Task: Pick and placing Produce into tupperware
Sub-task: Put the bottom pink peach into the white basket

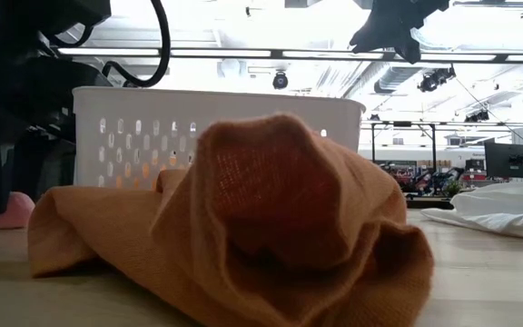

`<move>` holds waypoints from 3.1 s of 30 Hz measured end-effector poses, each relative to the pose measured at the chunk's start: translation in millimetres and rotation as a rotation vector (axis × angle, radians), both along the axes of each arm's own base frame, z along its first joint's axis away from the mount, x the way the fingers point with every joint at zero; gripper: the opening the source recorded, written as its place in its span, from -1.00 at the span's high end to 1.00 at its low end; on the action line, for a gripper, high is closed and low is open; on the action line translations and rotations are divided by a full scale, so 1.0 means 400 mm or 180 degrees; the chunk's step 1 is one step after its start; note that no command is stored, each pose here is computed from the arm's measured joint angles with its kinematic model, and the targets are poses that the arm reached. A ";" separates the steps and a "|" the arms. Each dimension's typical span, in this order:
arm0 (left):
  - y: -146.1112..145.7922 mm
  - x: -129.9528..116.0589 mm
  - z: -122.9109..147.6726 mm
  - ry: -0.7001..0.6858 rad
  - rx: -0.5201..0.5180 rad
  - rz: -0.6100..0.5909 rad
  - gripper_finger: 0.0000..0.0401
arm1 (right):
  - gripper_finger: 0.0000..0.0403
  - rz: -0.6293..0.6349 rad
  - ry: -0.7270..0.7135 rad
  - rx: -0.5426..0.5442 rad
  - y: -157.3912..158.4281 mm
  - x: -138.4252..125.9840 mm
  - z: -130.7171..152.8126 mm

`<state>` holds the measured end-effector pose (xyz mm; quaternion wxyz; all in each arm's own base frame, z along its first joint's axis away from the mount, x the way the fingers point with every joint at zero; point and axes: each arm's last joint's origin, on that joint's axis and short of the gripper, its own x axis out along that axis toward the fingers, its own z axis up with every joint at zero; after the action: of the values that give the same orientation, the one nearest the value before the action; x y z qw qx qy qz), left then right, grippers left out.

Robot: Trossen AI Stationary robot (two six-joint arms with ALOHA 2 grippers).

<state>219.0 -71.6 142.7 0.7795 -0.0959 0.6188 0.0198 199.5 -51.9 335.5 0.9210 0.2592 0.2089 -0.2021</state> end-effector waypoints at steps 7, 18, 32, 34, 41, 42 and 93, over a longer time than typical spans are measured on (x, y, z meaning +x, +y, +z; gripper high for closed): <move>-0.001 0.000 0.004 0.0046 -0.0044 0.0123 0.37 | 0.69 0.0000 0.0000 0.0000 0.000 0.000 0.000; -0.004 0.016 0.059 0.0198 0.0107 0.0004 0.37 | 0.69 0.0000 0.0001 0.0000 0.000 0.000 0.000; -0.014 0.051 0.162 0.0184 0.0139 0.0007 0.37 | 0.69 0.0011 0.0007 -0.0020 0.000 0.000 0.000; -0.015 0.055 0.182 0.0188 0.0163 0.0010 0.37 | 0.69 0.0012 0.0007 -0.0022 0.000 0.000 0.000; -0.015 0.068 0.272 0.0141 0.0347 0.0042 0.37 | 0.69 0.0012 0.0007 -0.0024 0.000 0.000 0.000; -0.014 0.069 0.285 0.0123 0.0389 0.0052 0.37 | 0.69 0.0013 0.0008 -0.0023 0.000 0.000 0.000; 0.122 0.044 0.786 -0.1972 0.1119 0.0517 0.37 | 0.69 0.0050 -0.0144 -0.0105 -0.001 0.006 0.011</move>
<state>236.5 -22.6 456.9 0.9304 -0.0107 0.3308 0.1577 201.8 -52.4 340.0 0.9312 0.2469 0.1867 -0.1923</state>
